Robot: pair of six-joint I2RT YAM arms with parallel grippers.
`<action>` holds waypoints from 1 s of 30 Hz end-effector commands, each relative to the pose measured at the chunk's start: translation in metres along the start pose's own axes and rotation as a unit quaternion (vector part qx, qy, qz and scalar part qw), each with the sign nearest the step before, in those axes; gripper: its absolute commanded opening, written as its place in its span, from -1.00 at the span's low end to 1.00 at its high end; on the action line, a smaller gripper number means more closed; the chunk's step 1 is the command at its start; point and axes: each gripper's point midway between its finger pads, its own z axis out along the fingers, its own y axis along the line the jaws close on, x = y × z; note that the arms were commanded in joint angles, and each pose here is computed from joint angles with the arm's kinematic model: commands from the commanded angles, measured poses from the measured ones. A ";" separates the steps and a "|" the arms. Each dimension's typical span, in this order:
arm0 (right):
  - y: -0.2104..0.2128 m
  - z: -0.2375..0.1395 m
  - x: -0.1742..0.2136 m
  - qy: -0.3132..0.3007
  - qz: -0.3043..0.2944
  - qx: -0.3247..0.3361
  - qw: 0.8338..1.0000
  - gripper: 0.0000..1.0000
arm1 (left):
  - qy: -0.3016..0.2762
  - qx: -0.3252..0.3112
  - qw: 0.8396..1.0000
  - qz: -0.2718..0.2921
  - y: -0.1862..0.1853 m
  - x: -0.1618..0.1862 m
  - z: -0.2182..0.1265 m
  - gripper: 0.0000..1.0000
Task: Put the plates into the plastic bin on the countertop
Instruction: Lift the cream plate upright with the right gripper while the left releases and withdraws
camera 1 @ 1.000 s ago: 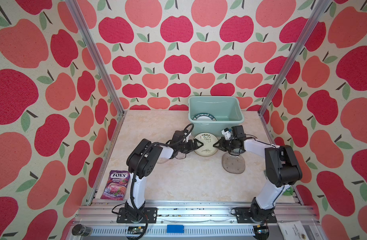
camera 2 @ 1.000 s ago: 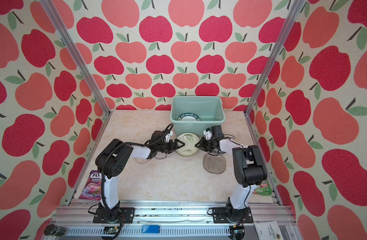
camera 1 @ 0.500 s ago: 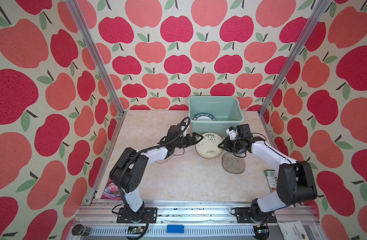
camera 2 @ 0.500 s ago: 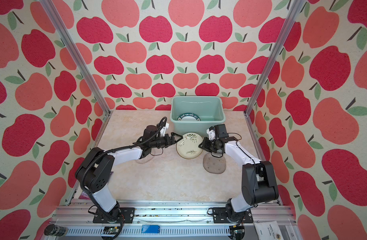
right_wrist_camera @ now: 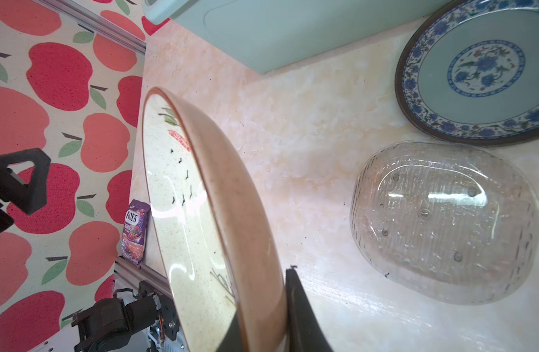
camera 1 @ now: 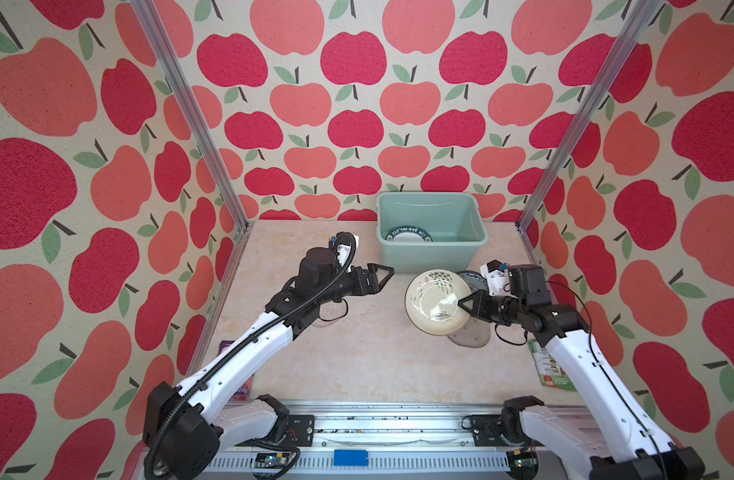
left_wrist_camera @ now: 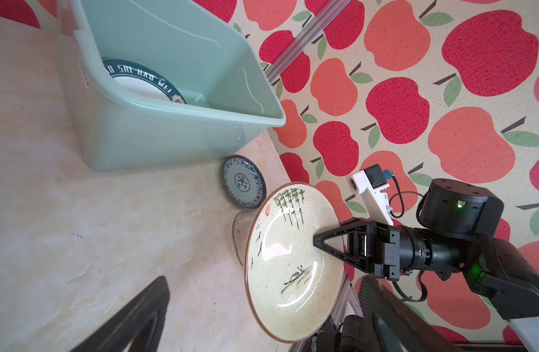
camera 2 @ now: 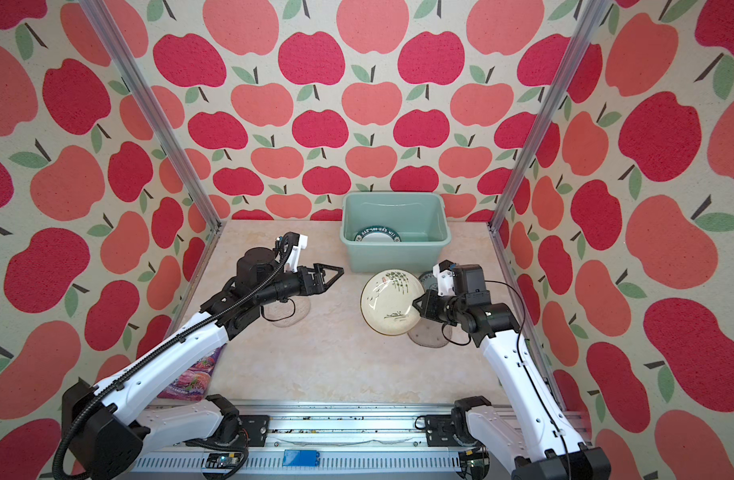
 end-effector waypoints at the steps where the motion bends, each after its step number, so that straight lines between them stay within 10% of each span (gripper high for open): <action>1: 0.026 -0.031 -0.006 -0.024 0.001 -0.031 0.999 -1.00 | 0.016 -0.071 0.997 0.016 0.012 0.012 -0.036 0.98; 16: 0.104 -0.099 -0.076 -0.110 -0.016 -0.104 0.988 -1.00 | -0.039 -0.132 0.988 0.066 0.009 0.014 -0.123 0.98; 30: 0.133 -0.052 -0.189 -0.128 -0.021 -0.121 0.984 -1.00 | -0.053 -0.147 0.977 0.145 -0.009 -0.045 -0.090 0.98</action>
